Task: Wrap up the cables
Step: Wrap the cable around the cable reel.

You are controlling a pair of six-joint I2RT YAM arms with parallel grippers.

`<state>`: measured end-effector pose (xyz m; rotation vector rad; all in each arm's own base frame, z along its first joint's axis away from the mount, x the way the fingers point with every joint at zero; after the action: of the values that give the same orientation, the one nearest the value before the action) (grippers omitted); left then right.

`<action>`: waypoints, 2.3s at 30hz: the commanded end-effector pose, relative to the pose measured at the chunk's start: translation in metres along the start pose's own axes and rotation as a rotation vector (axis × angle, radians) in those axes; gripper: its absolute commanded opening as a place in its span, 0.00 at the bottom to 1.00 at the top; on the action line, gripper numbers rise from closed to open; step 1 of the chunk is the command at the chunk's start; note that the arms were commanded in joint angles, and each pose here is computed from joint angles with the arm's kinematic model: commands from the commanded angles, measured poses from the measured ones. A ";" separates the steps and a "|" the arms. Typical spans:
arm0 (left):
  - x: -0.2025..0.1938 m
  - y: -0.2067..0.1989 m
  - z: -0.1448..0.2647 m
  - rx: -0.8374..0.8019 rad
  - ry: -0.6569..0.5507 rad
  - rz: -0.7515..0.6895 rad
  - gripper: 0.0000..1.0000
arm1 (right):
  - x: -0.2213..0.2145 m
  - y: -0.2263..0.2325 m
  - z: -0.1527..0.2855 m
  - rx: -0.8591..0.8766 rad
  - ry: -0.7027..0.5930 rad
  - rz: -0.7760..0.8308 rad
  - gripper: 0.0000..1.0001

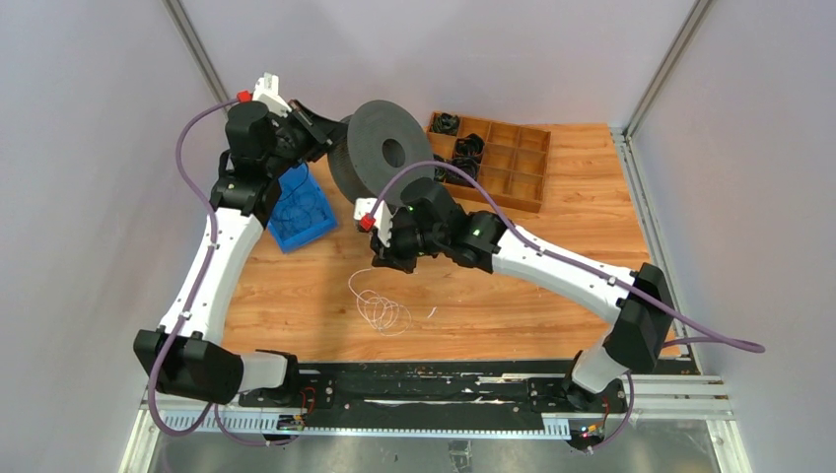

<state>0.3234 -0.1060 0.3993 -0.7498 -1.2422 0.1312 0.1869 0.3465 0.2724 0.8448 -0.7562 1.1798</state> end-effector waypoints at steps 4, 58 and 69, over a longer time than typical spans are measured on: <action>0.013 -0.016 0.012 0.008 -0.064 -0.068 0.00 | 0.020 0.006 0.004 0.014 0.017 0.021 0.01; -0.055 -0.046 0.014 0.084 -0.020 -1.036 0.00 | 0.089 -0.032 0.170 -0.539 -0.120 0.204 0.01; -0.073 -0.050 0.017 -0.062 0.026 -1.064 0.00 | 0.082 -0.058 0.188 -0.656 -0.121 0.192 0.01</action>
<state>0.2739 -0.1750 0.3611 -0.0632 -1.4209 -0.7433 0.2409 0.2380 0.4119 0.4032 -1.1780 1.0197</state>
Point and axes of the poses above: each gripper's point midway between its finger pads, its own z axis back along the fingers, its own y axis along the line the jaws close on, x = y × z, the point moved 8 cm from there along z, back along the fingers, and after that the axes turned 14 degrees about -z, right-handed, at the moved point
